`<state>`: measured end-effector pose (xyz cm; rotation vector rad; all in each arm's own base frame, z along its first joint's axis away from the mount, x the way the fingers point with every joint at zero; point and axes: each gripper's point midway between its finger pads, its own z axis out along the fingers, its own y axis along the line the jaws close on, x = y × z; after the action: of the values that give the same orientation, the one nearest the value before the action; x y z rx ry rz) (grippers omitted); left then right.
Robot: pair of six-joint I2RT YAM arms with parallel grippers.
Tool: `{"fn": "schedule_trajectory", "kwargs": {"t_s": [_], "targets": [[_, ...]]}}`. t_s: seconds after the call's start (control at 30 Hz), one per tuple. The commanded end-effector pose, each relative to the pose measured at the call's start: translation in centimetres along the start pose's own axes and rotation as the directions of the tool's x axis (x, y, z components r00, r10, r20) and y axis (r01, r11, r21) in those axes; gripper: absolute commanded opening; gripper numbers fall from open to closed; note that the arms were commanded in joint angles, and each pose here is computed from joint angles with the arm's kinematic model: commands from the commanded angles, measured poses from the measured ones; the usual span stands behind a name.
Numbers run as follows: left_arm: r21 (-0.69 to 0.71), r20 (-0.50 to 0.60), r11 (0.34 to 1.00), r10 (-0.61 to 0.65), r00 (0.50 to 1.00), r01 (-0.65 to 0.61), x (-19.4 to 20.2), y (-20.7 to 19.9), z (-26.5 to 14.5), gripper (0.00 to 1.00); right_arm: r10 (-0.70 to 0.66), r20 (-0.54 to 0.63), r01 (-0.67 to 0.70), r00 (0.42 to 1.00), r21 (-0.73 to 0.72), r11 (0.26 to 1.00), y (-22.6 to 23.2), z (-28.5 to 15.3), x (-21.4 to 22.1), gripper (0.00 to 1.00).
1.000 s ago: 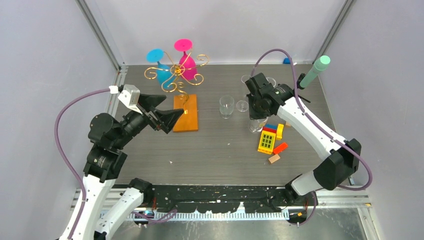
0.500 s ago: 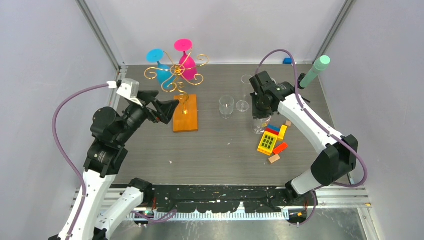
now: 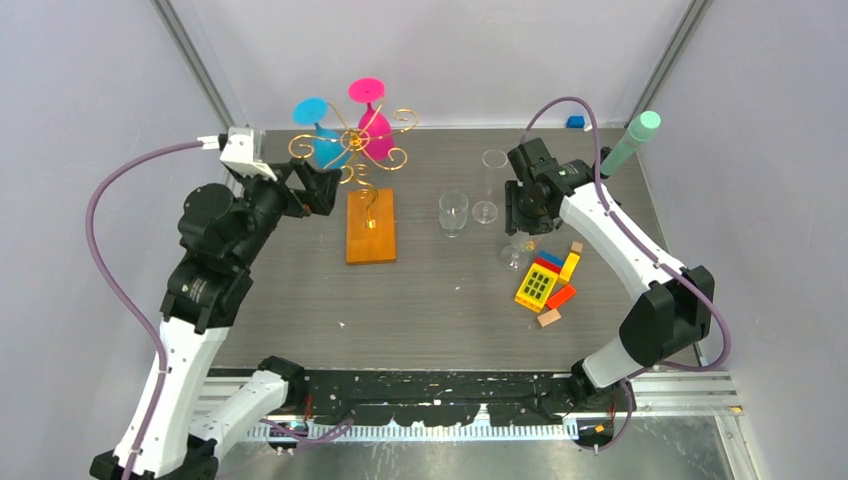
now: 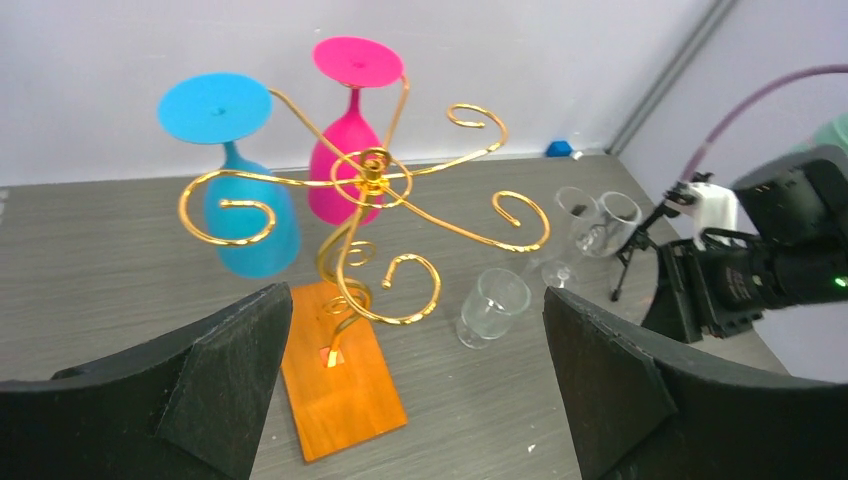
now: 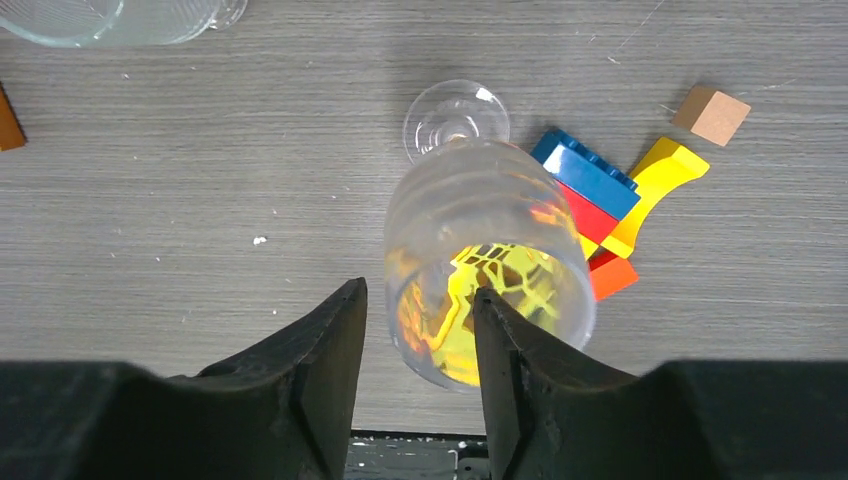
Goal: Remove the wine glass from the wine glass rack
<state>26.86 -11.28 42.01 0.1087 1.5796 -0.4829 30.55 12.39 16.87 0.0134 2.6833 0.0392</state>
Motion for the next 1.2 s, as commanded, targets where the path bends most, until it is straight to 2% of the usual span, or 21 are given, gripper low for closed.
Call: {"fn": "schedule_trajectory", "kwargs": {"t_s": [0.0, 0.13, 0.47, 0.7, 0.8, 0.97, 1.17], "targets": [[-0.163, 0.011, 0.986, -0.027, 1.0, 0.028, -1.5, 2.4, 0.7, 1.0, 0.015, 0.104, -0.012, 0.994, -0.023, 1.0, 0.3, -1.9, -3.0, 0.52], [-0.265, 0.043, 0.963, -0.046, 0.998, 0.056, -2.7, 4.5, 2.3, 1.0, 0.042, 0.18, -0.034, 0.983, -0.05, 0.998, 0.6, -3.5, -5.1, 0.57], [-0.307, 0.077, 0.925, -0.211, 0.974, 0.225, -4.3, 9.2, 7.2, 1.0, 0.138, 0.367, -0.069, 0.92, -0.195, 0.978, 1.8, -8.7, -8.2, 0.61], [-0.287, 0.062, 0.898, -0.329, 0.942, 0.333, -3.8, 12.5, 10.2, 0.97, 0.202, 0.386, -0.087, 0.9, -0.295, 0.952, 2.5, -10.3, -7.2, 0.61], [-0.267, 0.064, 0.873, -0.407, 0.911, 0.408, -3.4, 14.3, 11.4, 0.86, 0.22, 0.392, -0.087, 0.893, -0.33, 0.94, 2.8, -11.0, -7.0, 0.61], [-0.274, 0.054, 0.862, -0.428, 0.902, 0.425, -2.9, 16.4, 13.6, 0.82, 0.235, 0.382, -0.086, 0.894, -0.368, 0.926, 3.4, -11.1, -6.6, 0.61], [-0.215, -0.023, 0.844, -0.507, 0.862, 0.491, -1.0, 16.6, 16.0, 0.77, 0.253, 0.385, -0.095, 0.887, -0.384, 0.918, 3.4, -11.4, -6.5, 0.6]]}}
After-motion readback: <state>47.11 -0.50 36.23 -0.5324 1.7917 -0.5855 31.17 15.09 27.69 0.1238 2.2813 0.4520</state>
